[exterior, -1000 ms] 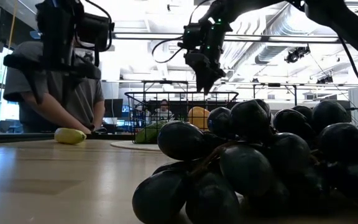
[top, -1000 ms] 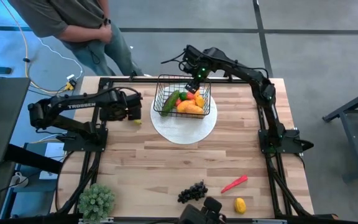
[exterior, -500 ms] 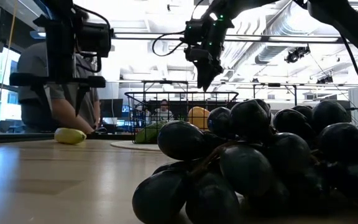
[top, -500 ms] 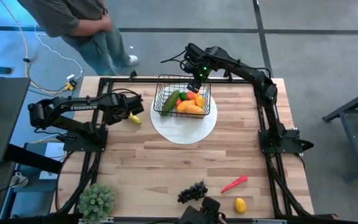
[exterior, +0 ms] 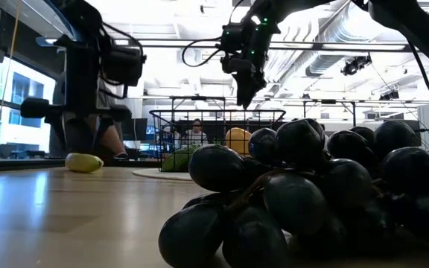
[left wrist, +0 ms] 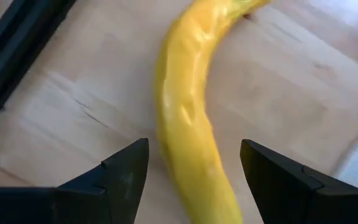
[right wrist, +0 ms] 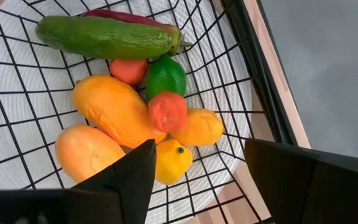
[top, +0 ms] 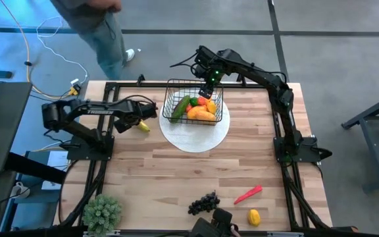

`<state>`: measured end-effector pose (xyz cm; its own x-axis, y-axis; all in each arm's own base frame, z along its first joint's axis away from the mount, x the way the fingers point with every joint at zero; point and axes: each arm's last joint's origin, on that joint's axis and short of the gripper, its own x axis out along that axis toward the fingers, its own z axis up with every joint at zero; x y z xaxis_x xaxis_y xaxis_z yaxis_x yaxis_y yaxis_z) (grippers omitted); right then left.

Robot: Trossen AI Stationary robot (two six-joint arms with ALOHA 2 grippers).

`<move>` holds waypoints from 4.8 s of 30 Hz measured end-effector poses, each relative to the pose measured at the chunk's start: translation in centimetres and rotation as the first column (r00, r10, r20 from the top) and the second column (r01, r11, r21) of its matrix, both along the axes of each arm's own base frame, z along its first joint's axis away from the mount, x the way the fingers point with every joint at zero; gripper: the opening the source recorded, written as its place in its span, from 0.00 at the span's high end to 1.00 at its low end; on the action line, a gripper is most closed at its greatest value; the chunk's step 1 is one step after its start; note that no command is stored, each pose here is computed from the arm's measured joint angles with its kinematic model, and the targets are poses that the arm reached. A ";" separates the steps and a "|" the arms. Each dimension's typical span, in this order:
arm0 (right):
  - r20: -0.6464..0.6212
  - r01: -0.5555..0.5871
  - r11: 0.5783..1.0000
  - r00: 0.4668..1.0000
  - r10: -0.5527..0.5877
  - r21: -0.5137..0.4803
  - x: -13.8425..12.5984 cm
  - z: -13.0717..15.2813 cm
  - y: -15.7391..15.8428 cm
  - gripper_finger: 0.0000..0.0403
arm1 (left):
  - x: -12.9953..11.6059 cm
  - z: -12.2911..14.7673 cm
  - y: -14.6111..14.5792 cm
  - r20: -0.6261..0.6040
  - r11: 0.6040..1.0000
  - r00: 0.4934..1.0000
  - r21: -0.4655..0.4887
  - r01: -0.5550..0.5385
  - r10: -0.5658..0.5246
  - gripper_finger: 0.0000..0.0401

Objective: Build produce basket
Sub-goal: Put the banana into the wire basket, then put the carrot into the wire basket

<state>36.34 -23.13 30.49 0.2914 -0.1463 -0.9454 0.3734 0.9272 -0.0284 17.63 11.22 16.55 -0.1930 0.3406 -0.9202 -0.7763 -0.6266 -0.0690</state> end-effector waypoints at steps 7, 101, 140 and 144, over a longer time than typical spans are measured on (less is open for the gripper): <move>-0.001 -0.006 1.000 1.000 0.006 -0.002 0.0 0.0 0.0 0.44 | 0.2 -1.8 0.6 -0.064 0.997 0.997 -0.071 -0.038 0.034 0.39; 0.111 0.395 0.902 0.918 -0.381 -0.173 -4.6 7.4 2.5 0.44 | 7.3 4.7 6.2 -0.161 0.431 0.745 0.729 0.532 -0.647 0.71; -0.052 0.341 0.923 0.933 -0.355 -0.176 -7.5 7.0 0.5 0.44 | 9.1 4.5 7.4 -0.270 0.336 0.687 0.716 0.612 -0.675 0.48; -0.038 0.343 0.923 0.934 -0.354 -0.173 -8.2 7.7 0.9 0.44 | 9.6 6.3 7.7 -0.342 0.274 0.650 0.703 0.656 -0.679 0.48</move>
